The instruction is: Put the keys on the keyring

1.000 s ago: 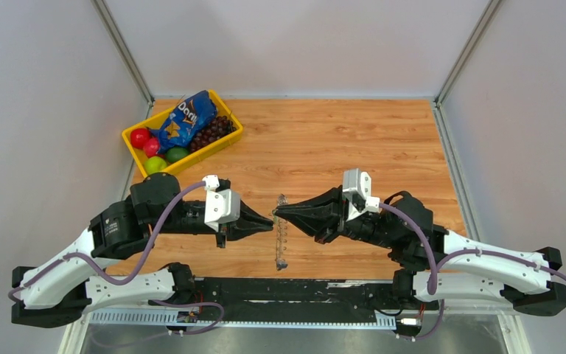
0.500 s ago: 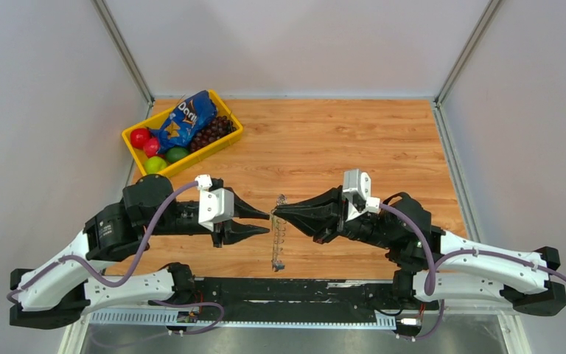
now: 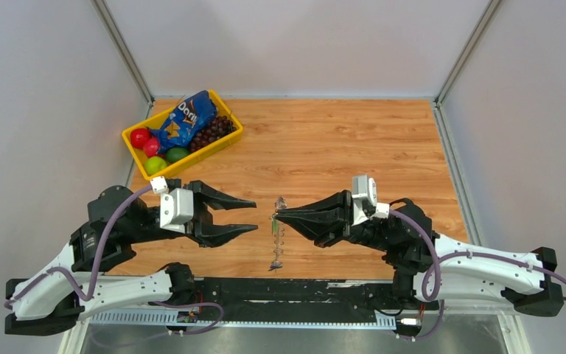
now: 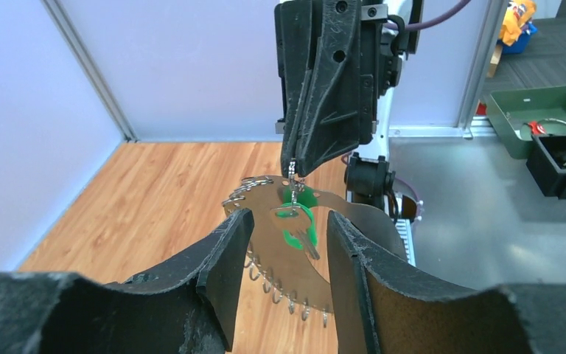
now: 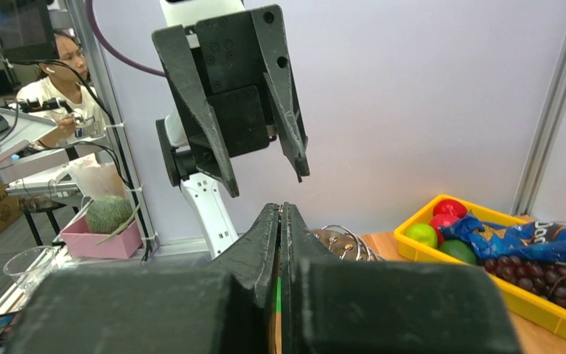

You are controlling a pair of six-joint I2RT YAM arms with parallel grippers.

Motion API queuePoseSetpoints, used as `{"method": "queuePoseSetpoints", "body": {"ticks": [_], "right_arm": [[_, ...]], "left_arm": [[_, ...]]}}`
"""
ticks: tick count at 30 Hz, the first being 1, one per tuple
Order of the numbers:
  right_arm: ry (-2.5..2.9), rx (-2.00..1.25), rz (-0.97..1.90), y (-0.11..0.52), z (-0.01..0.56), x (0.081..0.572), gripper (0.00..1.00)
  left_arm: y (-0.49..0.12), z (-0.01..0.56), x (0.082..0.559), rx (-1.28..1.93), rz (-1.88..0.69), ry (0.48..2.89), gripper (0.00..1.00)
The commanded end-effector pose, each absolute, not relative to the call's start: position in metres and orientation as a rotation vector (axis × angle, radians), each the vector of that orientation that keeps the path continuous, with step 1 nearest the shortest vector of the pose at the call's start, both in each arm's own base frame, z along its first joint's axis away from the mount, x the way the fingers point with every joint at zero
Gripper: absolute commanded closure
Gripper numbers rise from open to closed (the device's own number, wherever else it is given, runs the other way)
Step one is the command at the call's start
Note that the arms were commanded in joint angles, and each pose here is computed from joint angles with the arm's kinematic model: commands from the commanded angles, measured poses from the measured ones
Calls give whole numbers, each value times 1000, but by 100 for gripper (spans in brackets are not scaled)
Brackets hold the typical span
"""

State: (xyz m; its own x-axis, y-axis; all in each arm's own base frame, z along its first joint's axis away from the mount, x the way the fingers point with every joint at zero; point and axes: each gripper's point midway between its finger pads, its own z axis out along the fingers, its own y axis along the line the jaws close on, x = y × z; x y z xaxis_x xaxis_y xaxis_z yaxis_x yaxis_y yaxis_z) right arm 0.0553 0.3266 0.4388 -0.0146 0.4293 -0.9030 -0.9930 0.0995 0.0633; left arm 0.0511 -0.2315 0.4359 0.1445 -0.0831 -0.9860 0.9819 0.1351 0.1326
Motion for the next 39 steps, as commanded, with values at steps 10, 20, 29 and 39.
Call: {"method": "queuePoseSetpoints", "body": {"ticks": [10, 20, 29, 39], "right_arm": [[563, -597, 1376, 286, 510, 37, 100], [318, -521, 1258, 264, 550, 30, 100], [158, -458, 1160, 238, 579, 22, 100], [-5, -364, 1156, 215, 615, 8, 100]], "left_arm": [[-244, 468, 49, 1002, -1152, 979, 47], [-237, 499, 40, 976, -1186, 870, 46], [-237, 509, 39, 966, -1178, 822, 45], [-238, 517, 37, 966, -1181, 794, 45]]}}
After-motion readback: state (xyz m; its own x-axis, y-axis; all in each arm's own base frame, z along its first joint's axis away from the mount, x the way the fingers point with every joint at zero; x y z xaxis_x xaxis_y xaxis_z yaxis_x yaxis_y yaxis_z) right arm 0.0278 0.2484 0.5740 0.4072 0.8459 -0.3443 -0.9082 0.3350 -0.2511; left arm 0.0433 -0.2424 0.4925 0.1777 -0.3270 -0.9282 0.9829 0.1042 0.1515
